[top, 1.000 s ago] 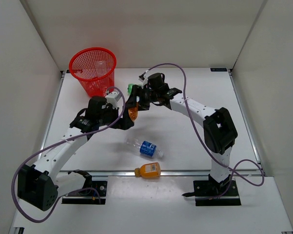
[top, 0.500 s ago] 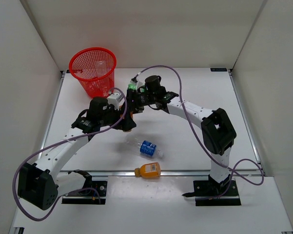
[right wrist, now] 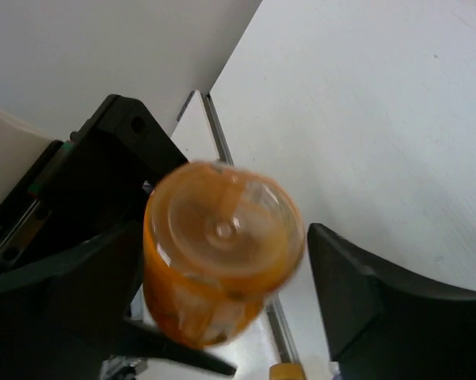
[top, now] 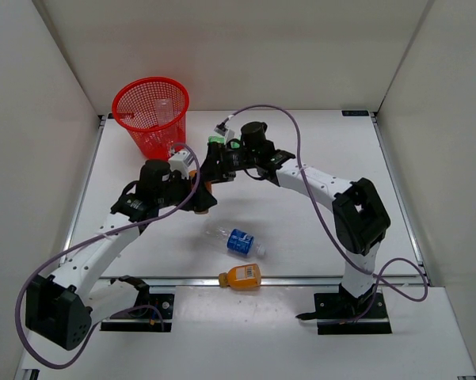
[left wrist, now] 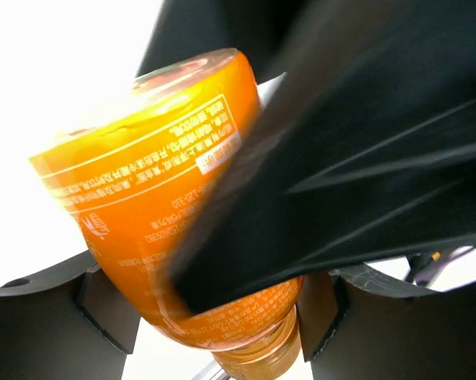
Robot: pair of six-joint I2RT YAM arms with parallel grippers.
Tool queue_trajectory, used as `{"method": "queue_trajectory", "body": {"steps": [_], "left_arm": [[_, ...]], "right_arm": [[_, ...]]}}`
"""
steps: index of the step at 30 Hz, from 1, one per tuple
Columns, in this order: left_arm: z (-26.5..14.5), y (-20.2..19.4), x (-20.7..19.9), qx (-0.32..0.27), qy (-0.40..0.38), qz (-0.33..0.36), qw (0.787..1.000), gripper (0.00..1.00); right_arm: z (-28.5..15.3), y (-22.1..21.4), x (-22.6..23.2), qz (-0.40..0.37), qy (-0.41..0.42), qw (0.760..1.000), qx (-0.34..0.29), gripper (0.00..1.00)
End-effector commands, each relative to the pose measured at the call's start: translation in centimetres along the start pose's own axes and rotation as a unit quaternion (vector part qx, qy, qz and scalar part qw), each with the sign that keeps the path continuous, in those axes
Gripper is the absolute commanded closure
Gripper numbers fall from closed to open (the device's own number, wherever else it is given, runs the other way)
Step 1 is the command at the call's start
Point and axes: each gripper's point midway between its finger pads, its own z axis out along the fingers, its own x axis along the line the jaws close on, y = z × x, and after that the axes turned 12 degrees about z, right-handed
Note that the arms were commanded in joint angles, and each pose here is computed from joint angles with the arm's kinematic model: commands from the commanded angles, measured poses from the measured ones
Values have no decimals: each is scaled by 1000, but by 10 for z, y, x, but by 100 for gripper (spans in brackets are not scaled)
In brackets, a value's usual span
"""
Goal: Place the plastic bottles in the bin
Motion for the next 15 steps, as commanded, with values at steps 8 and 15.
{"method": "queue_trajectory", "body": {"steps": [8,15], "left_arm": [[-33,62,25,-71,83,11,994,79],[-57,205,98,-178,239,49,953,71]], "right_arm": [[-122,97,-7,-47,-60,986,-150,1],[-184,55,-76,-54,-227,959,-160,1]]}}
